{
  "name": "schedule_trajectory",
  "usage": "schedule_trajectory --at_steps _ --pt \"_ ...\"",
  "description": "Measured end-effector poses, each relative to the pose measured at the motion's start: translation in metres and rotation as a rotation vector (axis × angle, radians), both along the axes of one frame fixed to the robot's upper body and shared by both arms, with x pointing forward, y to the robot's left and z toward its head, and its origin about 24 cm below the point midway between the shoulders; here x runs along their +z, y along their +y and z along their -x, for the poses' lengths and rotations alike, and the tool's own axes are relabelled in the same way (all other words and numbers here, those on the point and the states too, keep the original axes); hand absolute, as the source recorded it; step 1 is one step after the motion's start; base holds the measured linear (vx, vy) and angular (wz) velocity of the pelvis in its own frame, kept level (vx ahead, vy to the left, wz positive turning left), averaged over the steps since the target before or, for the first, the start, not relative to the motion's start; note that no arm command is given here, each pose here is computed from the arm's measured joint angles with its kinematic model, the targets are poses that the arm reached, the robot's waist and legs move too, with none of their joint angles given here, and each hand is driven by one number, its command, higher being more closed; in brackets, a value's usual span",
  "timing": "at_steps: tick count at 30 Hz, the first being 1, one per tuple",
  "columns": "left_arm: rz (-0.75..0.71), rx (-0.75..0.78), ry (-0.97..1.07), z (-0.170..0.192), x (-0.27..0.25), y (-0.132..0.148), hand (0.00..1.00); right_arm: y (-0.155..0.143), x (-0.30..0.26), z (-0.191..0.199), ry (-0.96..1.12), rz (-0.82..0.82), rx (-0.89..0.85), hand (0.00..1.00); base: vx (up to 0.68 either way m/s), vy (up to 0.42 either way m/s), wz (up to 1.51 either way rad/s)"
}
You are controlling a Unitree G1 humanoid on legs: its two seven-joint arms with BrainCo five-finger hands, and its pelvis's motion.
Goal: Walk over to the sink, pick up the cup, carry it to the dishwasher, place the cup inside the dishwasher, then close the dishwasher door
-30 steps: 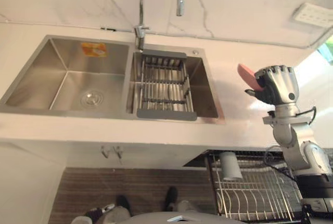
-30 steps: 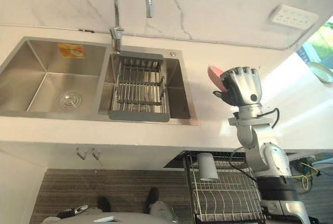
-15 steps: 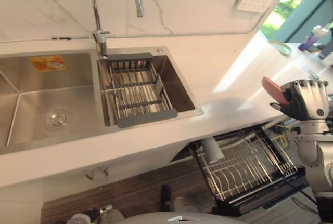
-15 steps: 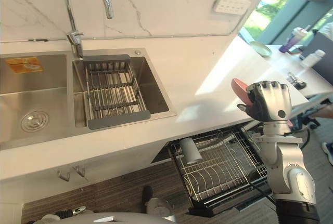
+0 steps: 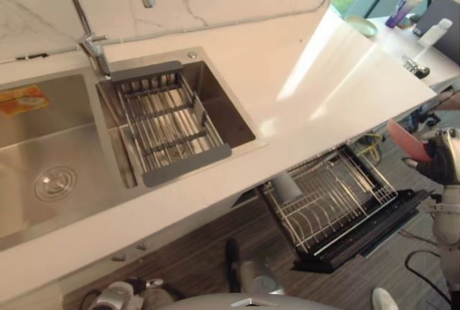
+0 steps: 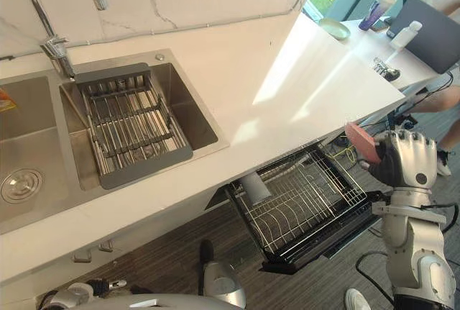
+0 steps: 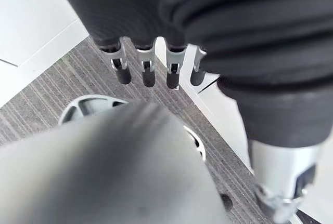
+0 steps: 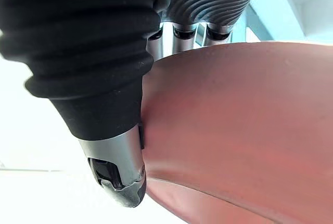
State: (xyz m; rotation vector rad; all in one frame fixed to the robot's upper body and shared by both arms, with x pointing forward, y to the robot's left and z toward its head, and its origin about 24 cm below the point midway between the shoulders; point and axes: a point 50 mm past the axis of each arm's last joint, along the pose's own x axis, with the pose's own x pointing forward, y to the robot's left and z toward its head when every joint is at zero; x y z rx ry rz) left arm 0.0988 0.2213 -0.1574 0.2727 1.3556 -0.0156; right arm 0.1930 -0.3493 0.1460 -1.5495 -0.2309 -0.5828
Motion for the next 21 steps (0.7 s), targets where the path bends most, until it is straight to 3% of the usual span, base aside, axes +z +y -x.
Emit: schedule_trajectory --at_steps 11,21 --pt "0.055 -0.014 -0.051 -0.021 0.002 -0.024 0.0 -0.021 -0.034 0.004 -0.022 -0.171 -0.169 1.0 -0.01 0.004 -0.01" --pt "0.073 -0.029 -0.103 -0.036 0.005 -0.034 0.0 -0.015 -0.046 -0.018 -0.016 -0.23 -0.201 1.0 -0.01 0.003 0.01"
